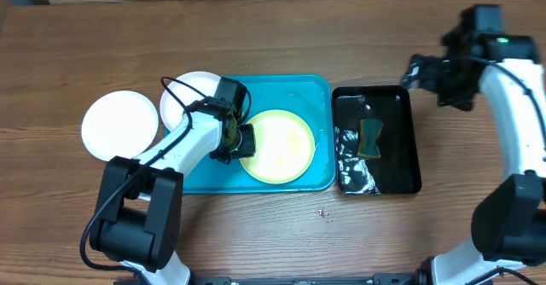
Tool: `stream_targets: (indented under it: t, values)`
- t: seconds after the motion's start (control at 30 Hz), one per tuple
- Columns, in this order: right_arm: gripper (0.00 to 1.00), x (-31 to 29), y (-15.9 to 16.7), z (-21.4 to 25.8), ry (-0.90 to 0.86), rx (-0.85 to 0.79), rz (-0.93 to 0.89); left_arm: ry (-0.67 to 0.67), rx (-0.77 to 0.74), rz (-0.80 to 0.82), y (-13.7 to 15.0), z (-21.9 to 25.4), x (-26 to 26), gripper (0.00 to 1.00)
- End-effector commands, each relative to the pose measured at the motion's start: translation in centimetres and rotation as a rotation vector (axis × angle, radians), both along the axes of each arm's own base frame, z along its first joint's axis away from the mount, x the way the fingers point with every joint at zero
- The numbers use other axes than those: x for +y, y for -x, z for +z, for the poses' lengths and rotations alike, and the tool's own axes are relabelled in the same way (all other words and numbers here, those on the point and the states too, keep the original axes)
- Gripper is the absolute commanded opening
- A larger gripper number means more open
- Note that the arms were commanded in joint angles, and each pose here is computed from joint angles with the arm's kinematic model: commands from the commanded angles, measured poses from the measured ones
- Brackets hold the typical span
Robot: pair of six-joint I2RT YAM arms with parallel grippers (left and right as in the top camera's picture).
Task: Clean dirty plates on tray and stack at the side
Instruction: 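Return the sponge to the black tray, release it, raise right gripper, then lift the yellow plate with the left gripper and carry it left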
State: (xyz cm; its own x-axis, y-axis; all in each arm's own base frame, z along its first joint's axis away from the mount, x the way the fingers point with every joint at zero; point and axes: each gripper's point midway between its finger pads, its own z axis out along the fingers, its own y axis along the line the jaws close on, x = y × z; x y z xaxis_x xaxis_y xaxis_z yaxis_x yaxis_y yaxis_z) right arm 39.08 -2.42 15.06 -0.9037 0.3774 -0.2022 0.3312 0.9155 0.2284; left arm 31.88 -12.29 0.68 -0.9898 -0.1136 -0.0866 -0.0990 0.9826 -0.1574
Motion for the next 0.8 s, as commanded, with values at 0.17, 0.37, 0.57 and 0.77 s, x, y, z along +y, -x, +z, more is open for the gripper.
stream_targets:
  t: [0.17, 0.37, 0.57, 0.77]
  values:
    - [1.00, -4.1, 0.2, 0.7, 0.024, -0.019, -0.115, -0.041, -0.009, -0.017, -1.0, 1.8, -0.3, 0.04]
    - [1.00, -4.1, 0.2, 0.7, 0.024, -0.019, -0.115, -0.081, -0.087, -0.009, -4.4, 8.2, 0.0, 0.04]
    - [1.00, -4.1, 0.2, 0.7, 0.024, -0.019, -0.115, -0.107, -0.187, 0.001, -6.9, 14.3, 0.0, 0.04]
    - [1.00, -4.1, 0.2, 0.7, 0.024, -0.019, -0.115, -0.066, -0.309, -0.034, -8.6, 18.1, -3.0, 0.04]
